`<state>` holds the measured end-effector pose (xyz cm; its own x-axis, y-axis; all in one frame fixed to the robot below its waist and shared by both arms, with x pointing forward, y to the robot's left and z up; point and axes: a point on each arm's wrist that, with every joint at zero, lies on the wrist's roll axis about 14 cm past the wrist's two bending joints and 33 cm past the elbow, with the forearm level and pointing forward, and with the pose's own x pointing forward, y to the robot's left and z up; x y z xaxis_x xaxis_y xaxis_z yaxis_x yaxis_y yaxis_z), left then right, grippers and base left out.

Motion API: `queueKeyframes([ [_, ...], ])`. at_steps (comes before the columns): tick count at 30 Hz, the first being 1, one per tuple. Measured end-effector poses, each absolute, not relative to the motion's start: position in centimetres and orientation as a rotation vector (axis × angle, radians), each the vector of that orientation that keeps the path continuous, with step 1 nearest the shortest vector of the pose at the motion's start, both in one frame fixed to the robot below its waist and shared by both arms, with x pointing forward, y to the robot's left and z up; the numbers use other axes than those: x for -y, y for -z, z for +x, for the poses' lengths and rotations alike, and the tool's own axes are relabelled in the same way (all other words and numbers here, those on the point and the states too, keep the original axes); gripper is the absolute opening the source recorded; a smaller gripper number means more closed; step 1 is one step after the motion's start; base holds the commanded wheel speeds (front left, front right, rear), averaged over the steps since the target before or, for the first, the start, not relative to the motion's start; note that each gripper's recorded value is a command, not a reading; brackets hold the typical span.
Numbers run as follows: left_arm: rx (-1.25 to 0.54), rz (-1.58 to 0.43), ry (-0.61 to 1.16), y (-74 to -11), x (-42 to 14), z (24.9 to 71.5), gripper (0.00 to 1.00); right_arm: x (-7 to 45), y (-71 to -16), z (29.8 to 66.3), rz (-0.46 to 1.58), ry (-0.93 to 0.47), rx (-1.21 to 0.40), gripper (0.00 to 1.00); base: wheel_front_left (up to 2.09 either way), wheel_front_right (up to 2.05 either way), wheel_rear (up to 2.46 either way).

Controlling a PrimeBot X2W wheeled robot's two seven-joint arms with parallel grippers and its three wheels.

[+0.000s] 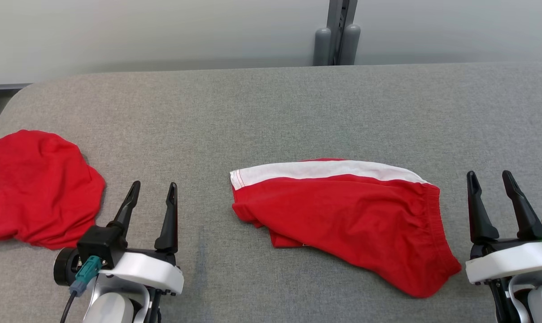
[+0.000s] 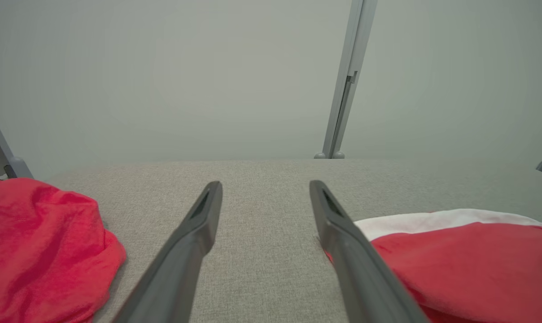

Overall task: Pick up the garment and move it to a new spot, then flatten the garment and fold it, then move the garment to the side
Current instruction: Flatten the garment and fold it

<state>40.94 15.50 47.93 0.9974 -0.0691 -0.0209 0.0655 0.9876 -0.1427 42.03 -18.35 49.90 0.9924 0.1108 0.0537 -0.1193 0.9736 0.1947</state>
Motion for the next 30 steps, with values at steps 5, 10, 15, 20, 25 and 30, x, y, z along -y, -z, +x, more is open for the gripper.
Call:
queueKeyframes([
  [5, -0.033, -0.14, 0.071, -47.9, -15.4, 40.6, 1.0, 18.3, -50.1, 41.7, 0.203, -0.11, 0.042, 1.0, 0.0, 0.0, 0.0],
  [10, -0.032, -0.139, 0.074, -48.2, -15.3, 40.6, 1.0, 18.2, -50.4, 41.8, 0.202, -0.11, 0.043, 1.0, 0.0, 0.0, 0.0],
  [15, -0.026, -0.145, 0.098, -48.6, -14.6, 41.3, 1.0, 18.2, -50.2, 42.1, 0.203, -0.11, 0.036, 1.0, 0.0, 0.0, 0.0],
  [20, -0.04, -0.143, 0.197, -49.7, -11.8, 44.3, 1.0, 18.1, -49.9, 43.0, 0.203, -0.112, 0.029, 1.0, 0.0, 0.0, 0.0],
  [25, -0.191, -0.144, 0.297, -47.3, -8.8, 46.7, 1.0, 17.7, -49.1, 43.8, 0.204, -0.122, 0.011, 1.0, 0.0, 0.0, 0.0],
  [30, -0.416, -0.159, 0.351, -42.4, -6.8, 47.5, 1.0, 17.9, -47.9, 44.2, 0.202, -0.118, -0.019, 1.0, 0.0, 0.0, 0.0],
])
